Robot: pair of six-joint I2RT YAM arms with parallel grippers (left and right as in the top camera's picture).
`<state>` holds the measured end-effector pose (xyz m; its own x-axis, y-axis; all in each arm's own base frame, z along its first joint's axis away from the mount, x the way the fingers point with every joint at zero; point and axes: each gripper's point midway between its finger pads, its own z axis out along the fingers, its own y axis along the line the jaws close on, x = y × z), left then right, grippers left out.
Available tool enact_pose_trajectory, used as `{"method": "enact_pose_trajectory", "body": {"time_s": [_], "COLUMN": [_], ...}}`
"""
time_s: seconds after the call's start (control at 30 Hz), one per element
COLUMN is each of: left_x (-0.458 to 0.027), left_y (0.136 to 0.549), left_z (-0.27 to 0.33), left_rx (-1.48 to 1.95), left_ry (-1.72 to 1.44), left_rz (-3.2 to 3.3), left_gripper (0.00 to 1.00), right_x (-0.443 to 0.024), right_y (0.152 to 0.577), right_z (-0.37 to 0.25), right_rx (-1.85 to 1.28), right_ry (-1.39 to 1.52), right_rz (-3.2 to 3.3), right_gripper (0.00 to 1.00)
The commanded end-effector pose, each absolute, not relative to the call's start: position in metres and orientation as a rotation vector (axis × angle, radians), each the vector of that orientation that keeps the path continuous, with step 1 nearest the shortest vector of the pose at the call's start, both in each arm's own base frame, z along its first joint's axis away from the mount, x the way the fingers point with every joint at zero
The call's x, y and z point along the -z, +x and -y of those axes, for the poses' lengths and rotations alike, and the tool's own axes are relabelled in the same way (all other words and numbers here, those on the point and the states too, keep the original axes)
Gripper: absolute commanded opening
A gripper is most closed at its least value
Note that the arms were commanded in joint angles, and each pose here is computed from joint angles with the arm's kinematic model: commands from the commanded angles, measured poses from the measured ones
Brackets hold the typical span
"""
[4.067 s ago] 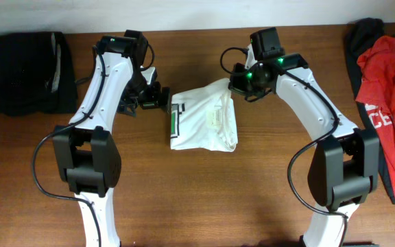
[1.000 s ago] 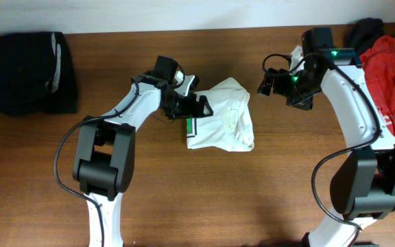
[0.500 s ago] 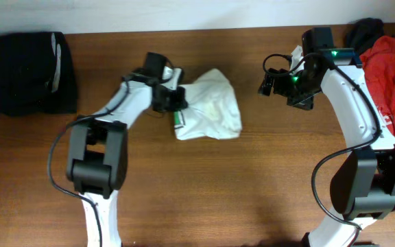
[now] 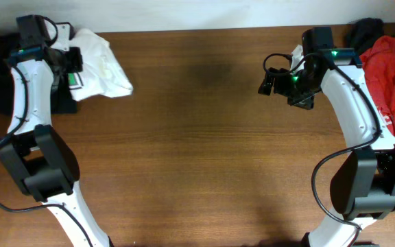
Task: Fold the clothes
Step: 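Carry the bundle to the top-left black pile and release it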
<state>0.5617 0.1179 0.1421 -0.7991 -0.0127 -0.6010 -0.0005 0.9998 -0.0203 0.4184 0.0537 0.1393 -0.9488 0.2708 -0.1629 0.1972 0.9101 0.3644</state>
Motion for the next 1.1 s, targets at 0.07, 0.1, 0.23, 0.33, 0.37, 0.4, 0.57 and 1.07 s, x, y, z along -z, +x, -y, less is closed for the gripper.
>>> {"method": "enact_pose_trajectory", "body": {"time_s": [0.07,0.1,0.23,0.33,0.37,0.4,0.57,1.07], "left_x": [-0.198,-0.202,-0.223,-0.222,-0.219,-0.215,-0.182,-0.239], "left_y": [0.576,0.578,0.584,0.578,0.575,0.572,0.562,0.573], "left_z": [-0.172,-0.181,-0.212,-0.23,-0.243,-0.252,-0.307,-0.331], "left_rx": [-0.305,-0.352,-0.529,-0.542,-0.531,-0.521,-0.534,-0.511], "left_ry": [0.002,-0.019,-0.057,-0.104,-0.173,-0.216,-0.453,-0.52], "left_rz": [-2.37,-2.35,-2.264,-2.259,-2.254,-2.254,-2.232,-2.01], "left_gripper": [0.0,0.01,0.03,0.03,0.03,0.03,0.04,0.0], "right_x": [-0.145,-0.145,-0.145,-0.145,-0.145,-0.145,-0.145,-0.144], "right_y": [0.422,0.422,0.422,0.422,0.422,0.422,0.421,0.416], "right_z": [-0.052,-0.052,-0.052,-0.052,-0.052,-0.052,-0.055,-0.068], "right_rx": [-0.504,-0.504,-0.506,-0.509,-0.509,-0.509,-0.517,-0.522], "right_ry": [0.36,0.36,0.377,0.397,0.398,0.398,0.41,0.37], "right_rz": [-2.842,-2.843,-2.842,-2.841,-2.841,-2.842,-2.846,-2.868], "right_gripper": [0.99,0.99,0.99,0.99,0.99,0.99,0.99,0.99]}}
